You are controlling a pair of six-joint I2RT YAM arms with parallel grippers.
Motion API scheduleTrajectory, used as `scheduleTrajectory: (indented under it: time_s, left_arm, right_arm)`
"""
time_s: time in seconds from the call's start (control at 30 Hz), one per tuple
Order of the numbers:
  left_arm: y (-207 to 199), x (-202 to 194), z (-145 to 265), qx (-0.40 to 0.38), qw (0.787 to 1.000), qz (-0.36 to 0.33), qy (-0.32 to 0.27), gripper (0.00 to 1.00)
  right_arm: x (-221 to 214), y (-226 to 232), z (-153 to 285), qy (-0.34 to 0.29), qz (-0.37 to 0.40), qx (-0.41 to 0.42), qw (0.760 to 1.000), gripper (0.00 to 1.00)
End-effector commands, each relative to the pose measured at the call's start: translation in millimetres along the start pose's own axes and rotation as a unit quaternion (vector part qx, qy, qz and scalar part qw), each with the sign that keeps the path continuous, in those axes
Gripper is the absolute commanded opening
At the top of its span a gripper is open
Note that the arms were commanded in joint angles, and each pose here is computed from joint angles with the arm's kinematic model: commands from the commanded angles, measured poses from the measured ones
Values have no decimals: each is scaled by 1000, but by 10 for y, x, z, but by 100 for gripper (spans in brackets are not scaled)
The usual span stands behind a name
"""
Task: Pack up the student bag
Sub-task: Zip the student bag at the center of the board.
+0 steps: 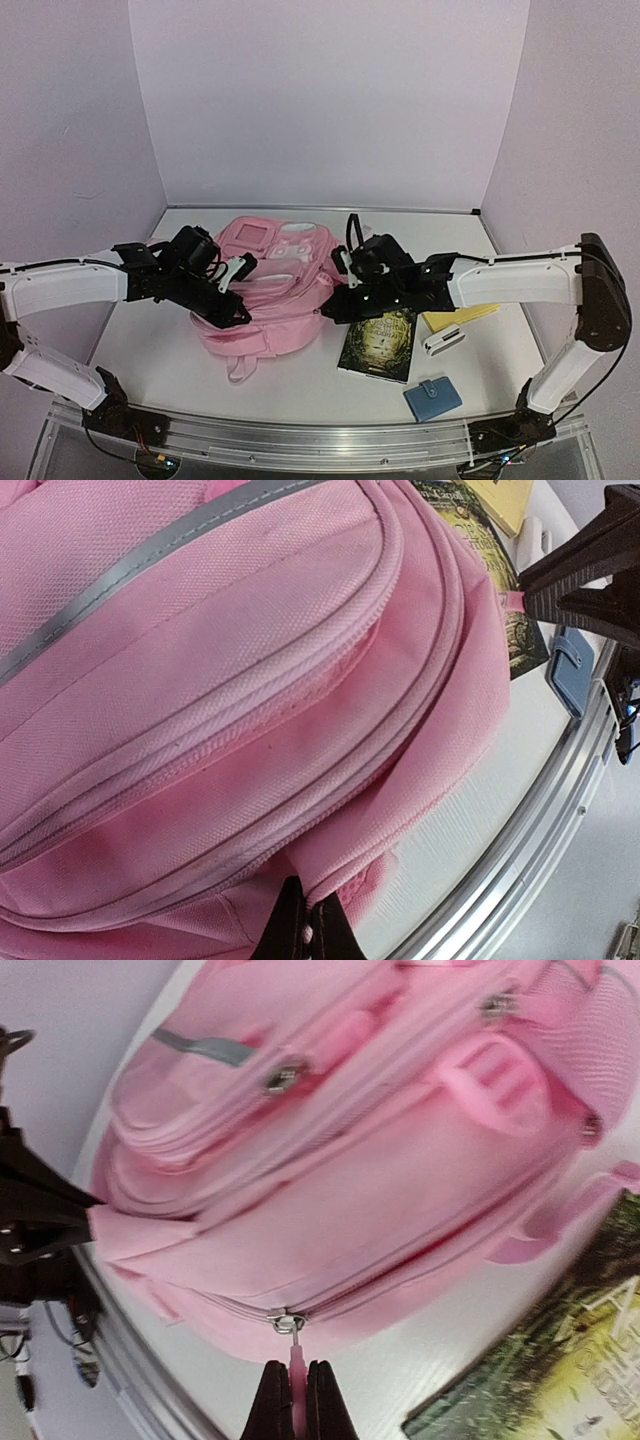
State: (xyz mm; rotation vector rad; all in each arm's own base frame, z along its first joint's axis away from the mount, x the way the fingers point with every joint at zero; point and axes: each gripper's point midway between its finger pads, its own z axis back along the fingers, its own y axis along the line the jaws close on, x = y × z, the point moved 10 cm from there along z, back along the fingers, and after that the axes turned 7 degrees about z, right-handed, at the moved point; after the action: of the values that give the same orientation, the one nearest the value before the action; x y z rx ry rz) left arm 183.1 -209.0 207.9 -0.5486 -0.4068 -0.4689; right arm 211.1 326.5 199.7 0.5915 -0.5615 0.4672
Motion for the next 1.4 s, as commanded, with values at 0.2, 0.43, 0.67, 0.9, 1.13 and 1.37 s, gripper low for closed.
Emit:
scheduleTrajectory:
  time_s: [0.2,0.43,0.67,0.9,1.13,1.37]
  left_arm:
    - [-45,94,395,6,998,-13,-60,0]
    - [-39,34,399,-1,999,-9,-49,0]
    - [-48,6,336,-23,999,4,-38,0]
    - [-111,104,311,-55,996,54,-49,31]
    - [-11,358,502,-33,983,150,-105,67]
    - [550,320,508,37,949,287,-129,72]
  right_arm:
    - [171,-363,-57,-26,-12,-185,982,0]
    - [403,-856,-217,-43,-36,-203,978,0]
    - [593,-1208,-367,-73,-53,-173,981,0]
    - [707,-1004,-175,-72,6,-79,994,14]
    - [730,-872,23,-80,8,-26,996,61]
    - [832,-863,-272,-67,9,9,998,54]
